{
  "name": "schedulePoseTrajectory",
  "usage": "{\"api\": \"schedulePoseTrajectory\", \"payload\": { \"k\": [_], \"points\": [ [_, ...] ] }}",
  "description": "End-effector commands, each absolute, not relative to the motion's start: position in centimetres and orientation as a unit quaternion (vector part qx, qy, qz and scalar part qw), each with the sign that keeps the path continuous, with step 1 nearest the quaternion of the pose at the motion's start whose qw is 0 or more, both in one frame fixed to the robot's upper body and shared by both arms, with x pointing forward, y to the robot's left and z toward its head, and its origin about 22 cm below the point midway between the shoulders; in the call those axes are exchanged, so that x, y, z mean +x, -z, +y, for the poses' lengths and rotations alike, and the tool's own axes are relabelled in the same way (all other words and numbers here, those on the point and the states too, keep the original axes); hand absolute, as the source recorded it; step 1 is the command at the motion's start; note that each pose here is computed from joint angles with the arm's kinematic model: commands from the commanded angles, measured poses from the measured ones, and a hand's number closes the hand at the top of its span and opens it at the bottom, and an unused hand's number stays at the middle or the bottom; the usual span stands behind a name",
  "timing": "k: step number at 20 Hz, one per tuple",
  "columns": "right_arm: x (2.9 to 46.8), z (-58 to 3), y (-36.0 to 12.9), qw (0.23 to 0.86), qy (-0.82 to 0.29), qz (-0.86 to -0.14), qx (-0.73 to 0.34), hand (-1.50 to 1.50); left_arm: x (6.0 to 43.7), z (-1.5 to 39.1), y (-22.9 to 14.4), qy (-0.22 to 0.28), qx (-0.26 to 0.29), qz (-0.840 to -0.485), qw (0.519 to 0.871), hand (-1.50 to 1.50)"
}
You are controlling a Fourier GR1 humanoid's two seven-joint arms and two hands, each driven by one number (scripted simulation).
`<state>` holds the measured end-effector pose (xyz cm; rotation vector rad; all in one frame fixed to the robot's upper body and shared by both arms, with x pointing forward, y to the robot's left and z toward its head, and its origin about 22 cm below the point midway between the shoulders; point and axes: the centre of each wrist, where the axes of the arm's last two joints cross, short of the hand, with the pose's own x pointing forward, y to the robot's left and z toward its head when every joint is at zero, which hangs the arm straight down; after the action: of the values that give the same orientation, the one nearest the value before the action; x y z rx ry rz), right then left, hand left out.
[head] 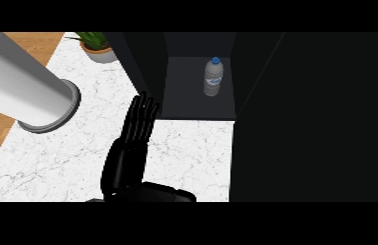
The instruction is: Pick up the bottled water, place it into the cabinet and close the cabinet
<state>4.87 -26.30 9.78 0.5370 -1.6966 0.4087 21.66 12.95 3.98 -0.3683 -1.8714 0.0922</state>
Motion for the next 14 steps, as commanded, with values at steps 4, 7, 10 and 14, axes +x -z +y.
{"api": "schedulePoseTrajectory", "payload": {
  "k": [4, 7, 10, 14],
  "points": [
    [4.5, -22.9, -14.6, 0.581, -0.258, -0.734, 0.239, 1.50, 19.8, 15.3, -5.0, -0.052, -0.144, -0.811, 0.565, -1.50],
    [4.5, -21.7, -15.4, 0.575, -0.263, -0.735, 0.246, 1.50, 18.8, 16.6, -4.8, -0.051, -0.141, -0.804, 0.576, -1.50],
    [4.6, -20.5, -15.4, 0.564, -0.266, -0.738, 0.258, 1.50, 17.2, 18.5, -4.1, -0.058, -0.139, -0.805, 0.573, -1.50],
    [4.5, -18.6, -16.0, 0.577, -0.274, -0.726, 0.255, 1.50, 16.2, 19.7, -4.4, -0.071, -0.130, -0.809, 0.568, -1.50]
  ]
}}
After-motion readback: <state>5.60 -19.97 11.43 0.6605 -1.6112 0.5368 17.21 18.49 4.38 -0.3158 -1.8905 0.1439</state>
